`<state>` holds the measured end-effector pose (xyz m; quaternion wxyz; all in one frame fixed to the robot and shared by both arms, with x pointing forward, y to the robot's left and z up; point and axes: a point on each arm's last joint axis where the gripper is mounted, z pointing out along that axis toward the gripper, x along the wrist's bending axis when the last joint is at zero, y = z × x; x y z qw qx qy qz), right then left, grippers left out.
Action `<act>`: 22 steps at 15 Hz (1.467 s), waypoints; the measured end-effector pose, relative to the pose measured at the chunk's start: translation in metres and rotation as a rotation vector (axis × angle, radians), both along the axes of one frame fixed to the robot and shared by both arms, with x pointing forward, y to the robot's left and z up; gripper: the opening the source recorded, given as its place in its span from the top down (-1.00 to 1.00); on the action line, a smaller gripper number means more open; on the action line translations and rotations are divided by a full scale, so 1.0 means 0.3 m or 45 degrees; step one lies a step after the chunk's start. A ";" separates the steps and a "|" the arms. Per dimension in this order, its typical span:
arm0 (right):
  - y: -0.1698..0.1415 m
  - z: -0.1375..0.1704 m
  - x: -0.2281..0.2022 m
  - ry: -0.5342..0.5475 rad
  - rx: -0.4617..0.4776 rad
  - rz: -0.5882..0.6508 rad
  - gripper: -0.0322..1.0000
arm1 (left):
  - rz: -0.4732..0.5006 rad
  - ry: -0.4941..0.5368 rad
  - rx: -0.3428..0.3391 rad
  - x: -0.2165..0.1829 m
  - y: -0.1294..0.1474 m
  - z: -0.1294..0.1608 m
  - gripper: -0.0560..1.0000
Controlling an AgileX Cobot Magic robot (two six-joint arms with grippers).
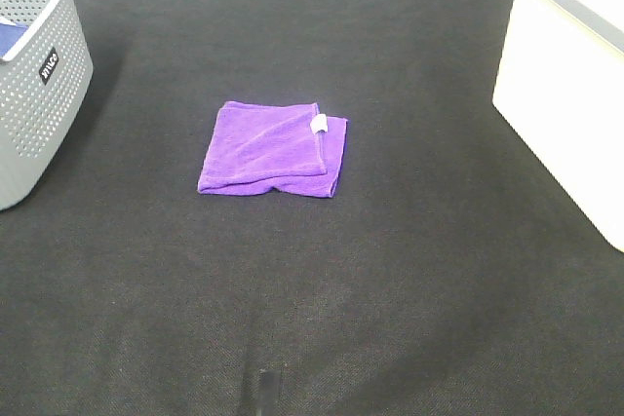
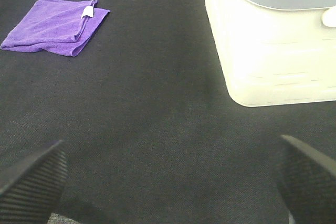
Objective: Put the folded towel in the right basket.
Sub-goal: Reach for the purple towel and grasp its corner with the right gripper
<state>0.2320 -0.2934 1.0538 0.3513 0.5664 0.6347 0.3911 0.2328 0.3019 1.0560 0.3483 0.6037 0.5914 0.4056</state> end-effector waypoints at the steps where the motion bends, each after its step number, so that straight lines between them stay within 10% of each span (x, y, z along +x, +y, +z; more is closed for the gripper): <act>1: 0.000 0.000 0.000 0.000 0.000 0.000 -0.95 | 0.000 0.000 0.000 0.000 0.000 0.000 -0.99; 7: 0.006 0.031 0.040 0.095 0.011 0.010 -0.95 | 0.000 0.000 0.000 0.000 0.000 0.000 -0.99; 14: 0.059 0.338 0.608 0.540 0.123 0.063 -0.95 | 0.000 0.000 0.000 0.000 0.000 0.000 -0.99; 22: 0.246 0.197 1.104 0.706 0.539 0.261 -0.90 | 0.000 0.000 0.000 0.000 0.000 0.000 -0.99</act>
